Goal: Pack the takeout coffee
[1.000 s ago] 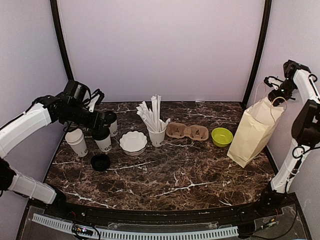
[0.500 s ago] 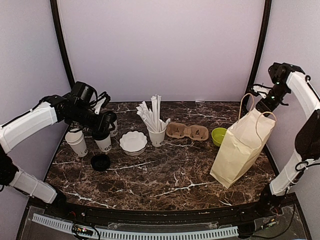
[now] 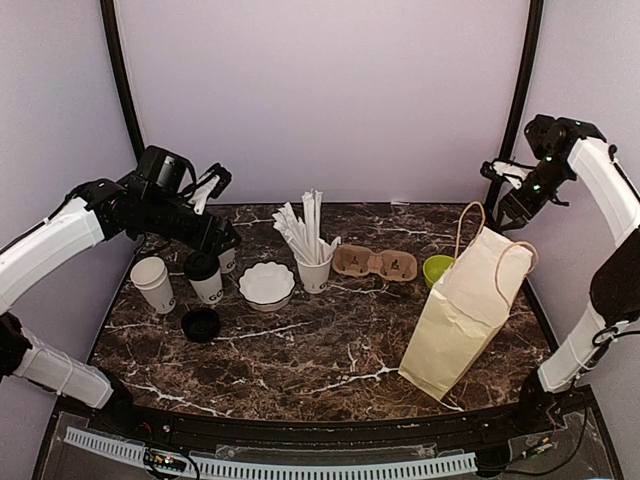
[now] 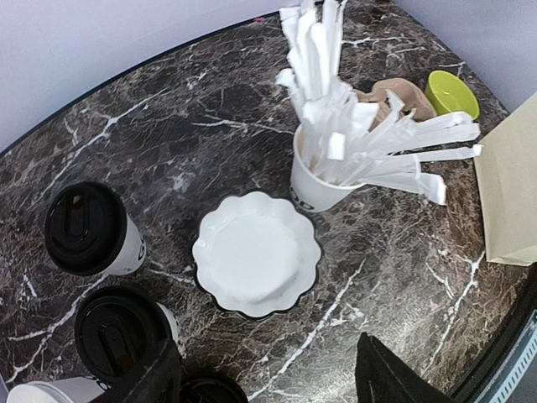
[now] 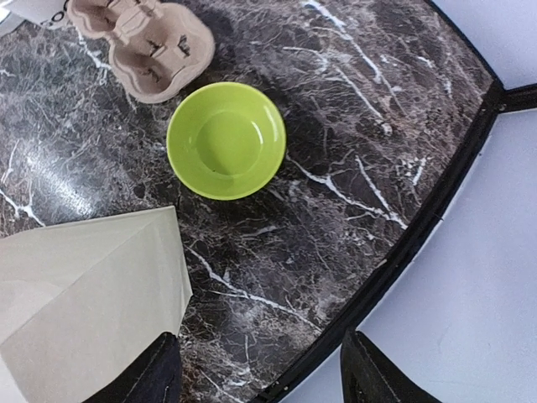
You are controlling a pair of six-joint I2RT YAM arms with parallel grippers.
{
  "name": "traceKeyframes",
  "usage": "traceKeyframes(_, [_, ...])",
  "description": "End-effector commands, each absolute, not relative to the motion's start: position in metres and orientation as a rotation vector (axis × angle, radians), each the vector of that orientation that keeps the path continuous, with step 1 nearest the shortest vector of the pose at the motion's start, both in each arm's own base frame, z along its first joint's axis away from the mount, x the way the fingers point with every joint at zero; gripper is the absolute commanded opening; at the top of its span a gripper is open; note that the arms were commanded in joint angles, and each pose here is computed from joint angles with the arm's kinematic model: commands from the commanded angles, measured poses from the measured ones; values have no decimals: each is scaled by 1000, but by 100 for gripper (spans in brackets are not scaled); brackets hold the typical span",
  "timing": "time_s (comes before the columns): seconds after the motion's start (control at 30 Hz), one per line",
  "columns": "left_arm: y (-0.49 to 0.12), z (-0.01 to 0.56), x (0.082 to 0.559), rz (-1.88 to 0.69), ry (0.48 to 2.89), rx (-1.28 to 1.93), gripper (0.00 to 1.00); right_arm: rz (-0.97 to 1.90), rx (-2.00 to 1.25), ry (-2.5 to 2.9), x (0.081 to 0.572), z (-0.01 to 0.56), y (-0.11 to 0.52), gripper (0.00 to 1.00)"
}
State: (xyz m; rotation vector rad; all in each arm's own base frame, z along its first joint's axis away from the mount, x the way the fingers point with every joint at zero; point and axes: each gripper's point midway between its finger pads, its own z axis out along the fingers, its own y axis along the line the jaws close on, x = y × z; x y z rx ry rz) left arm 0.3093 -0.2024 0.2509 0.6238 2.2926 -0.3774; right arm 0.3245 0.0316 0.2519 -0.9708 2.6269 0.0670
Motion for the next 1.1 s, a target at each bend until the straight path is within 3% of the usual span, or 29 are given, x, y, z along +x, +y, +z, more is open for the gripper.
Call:
traceKeyframes(0.0, [-201,260,303,-385,2298,629,71,107,-888,2463,345,301,26,67])
traceKeyframes(0.23, [-193,209,303,-302,2493,588,64,257,-1059,2155,328,346,65,72])
traceKeyframes(0.37, [-185,206,309,-224,2523,563,62,322,-1230,2012,301,349,88,75])
traceKeyframes(0.53, [-199,215,303,-316,2508,625,56,383,-1389,1883,271,345,114,77])
traceKeyframes(0.83, [-261,275,265,-547,2242,894,53,256,-1051,1995,351,368,92,72])
traceKeyframes(1.07, [-289,294,233,-602,2106,1037,55,120,-746,2227,401,313,-15,70])
